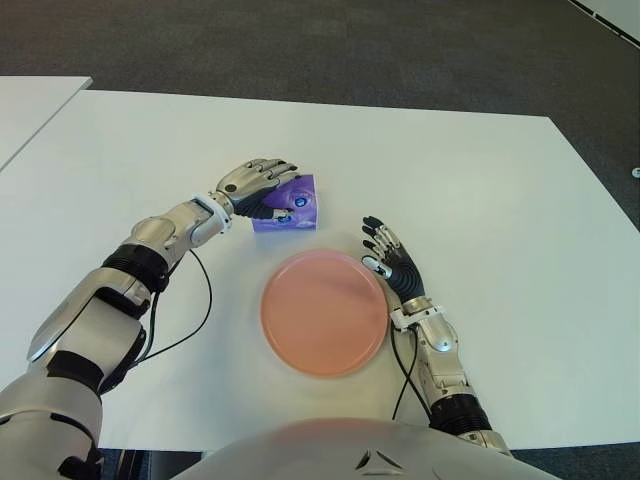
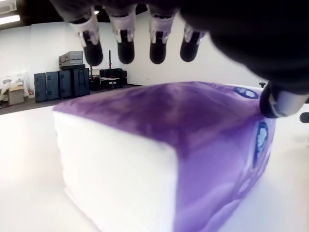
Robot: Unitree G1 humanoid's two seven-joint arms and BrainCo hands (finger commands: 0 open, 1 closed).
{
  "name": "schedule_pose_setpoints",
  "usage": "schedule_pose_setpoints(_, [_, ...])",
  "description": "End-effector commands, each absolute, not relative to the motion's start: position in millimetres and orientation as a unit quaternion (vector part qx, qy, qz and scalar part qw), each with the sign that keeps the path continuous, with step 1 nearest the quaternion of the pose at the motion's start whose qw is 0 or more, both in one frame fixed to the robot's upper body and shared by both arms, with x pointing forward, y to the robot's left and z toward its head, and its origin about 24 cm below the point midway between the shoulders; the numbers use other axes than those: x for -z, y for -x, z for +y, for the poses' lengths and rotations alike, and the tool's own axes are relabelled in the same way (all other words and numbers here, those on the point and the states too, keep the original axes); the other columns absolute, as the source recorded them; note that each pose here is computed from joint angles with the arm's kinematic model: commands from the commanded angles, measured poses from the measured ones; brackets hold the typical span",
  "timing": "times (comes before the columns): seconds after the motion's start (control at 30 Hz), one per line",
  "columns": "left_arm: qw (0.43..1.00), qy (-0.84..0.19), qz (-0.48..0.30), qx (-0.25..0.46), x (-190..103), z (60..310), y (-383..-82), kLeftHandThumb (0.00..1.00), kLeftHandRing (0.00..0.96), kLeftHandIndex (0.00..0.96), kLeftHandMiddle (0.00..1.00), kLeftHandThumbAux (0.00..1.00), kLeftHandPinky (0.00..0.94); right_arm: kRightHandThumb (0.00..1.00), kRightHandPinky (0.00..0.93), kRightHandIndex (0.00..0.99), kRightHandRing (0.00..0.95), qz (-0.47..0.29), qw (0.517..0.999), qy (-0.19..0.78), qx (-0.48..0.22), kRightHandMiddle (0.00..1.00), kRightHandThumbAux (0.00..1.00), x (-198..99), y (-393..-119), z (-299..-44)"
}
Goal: Put the tissue paper into the plate.
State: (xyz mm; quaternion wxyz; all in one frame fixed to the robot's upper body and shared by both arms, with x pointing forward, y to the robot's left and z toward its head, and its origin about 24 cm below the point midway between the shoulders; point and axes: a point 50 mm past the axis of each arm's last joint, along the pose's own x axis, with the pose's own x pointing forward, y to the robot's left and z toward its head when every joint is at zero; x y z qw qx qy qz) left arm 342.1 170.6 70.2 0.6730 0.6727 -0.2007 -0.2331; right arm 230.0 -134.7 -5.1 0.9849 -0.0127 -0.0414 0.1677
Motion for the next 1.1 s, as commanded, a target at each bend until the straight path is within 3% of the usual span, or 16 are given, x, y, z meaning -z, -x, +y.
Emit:
schedule_pose_setpoints(0.03, [0.679,-0.666,-0.185,0.247,-65.1,172.4,-339.5,0.15,0.0,0.0,0.0,0.276,0.0,0.0,0.0,0.0,0.0,0.017,0.986,0.018,-0.167,0.0,0.531,28.9,-214.1,-137.3])
schedule_pose_setpoints(1.1, [0.692,-0.638,-0.156,0.3,-66.0,174.0,-329.0,0.132,0.0,0.0,0.0,0.283,0.0,0.0,0.0,0.0,0.0,0.007,0.987,0.01,-0.161,0.0,0.53,28.3,-210.7,-134.6])
